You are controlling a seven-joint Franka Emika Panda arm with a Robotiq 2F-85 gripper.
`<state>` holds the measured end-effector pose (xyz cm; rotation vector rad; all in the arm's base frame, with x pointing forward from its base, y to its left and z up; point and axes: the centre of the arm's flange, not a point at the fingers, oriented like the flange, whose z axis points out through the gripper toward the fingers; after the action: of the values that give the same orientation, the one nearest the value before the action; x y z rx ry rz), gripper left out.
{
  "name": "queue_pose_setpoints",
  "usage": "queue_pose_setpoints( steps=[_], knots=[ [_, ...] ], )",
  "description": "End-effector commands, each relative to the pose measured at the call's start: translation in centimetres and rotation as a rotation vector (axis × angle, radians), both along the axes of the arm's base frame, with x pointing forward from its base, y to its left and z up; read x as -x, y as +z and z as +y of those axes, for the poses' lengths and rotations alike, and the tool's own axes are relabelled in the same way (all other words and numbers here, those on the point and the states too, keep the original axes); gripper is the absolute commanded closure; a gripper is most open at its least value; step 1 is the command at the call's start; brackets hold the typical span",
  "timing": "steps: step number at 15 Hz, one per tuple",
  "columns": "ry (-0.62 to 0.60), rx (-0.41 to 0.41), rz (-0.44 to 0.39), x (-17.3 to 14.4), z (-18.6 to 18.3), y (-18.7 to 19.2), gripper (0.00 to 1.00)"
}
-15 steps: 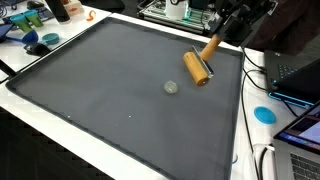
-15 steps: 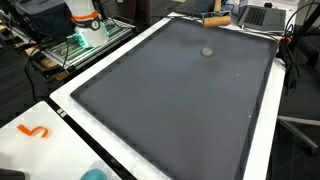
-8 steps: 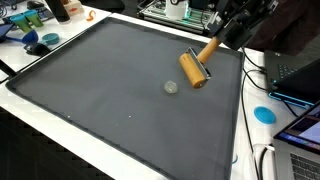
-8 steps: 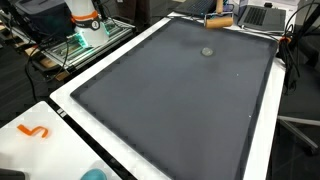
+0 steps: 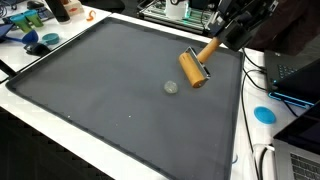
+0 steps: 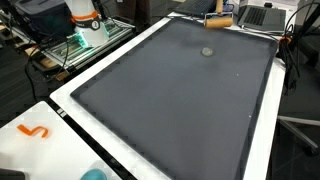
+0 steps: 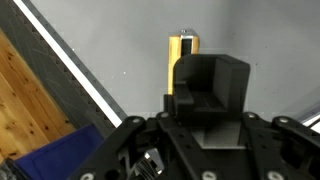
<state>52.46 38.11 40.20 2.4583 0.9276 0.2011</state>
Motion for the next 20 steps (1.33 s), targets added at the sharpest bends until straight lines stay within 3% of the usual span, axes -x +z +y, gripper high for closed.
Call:
queue_pose_setpoints(
  steps=[1, 13, 20],
  knots=[
    [0.011, 0.019, 0.016, -0.7, 0.1, 0.7, 0.77],
    [-0.001, 0.002, 0.048, -3.0, -1.3, 1.7, 0.77],
    [-0.048, -0.098, 0.082, -5.1, -4.1, 4.3, 0.77]
  ],
)
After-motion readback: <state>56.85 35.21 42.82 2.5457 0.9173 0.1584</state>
